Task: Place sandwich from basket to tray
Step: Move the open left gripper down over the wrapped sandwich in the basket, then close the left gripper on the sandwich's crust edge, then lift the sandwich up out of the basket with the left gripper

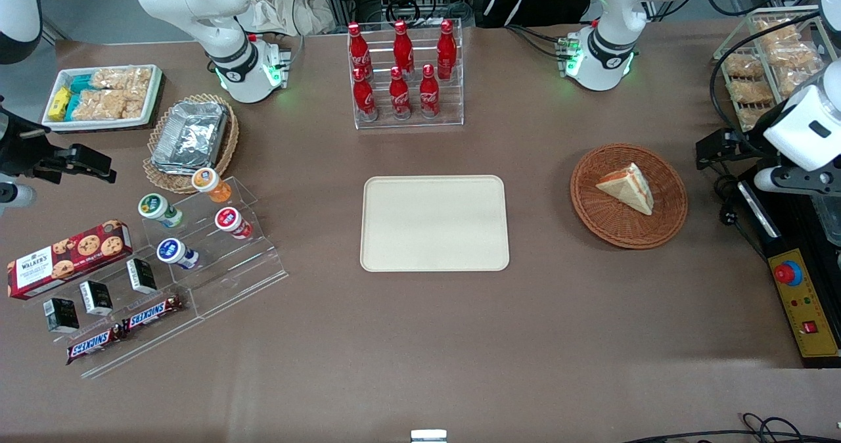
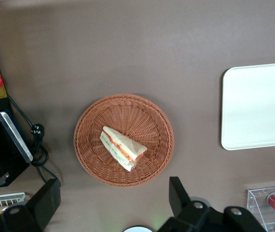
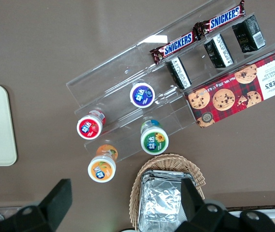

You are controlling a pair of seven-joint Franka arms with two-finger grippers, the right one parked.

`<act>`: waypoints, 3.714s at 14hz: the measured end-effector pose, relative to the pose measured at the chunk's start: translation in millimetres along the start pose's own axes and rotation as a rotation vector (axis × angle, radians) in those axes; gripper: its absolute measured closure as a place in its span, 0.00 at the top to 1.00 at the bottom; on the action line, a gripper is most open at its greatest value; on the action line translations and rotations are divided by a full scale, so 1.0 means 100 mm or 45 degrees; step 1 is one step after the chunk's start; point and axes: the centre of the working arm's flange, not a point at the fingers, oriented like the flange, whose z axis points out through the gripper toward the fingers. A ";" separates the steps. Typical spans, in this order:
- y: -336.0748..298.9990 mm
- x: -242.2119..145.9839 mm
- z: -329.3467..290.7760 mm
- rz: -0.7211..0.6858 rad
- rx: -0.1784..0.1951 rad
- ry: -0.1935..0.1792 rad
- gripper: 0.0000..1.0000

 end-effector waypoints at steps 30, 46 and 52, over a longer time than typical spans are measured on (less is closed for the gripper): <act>-0.58 -0.69 2.66 -1.052 -0.270 -0.272 1.00; -0.69 -0.75 3.84 -1.358 -0.353 -0.418 0.95; -0.69 -0.75 3.87 -1.458 -0.347 -0.436 0.63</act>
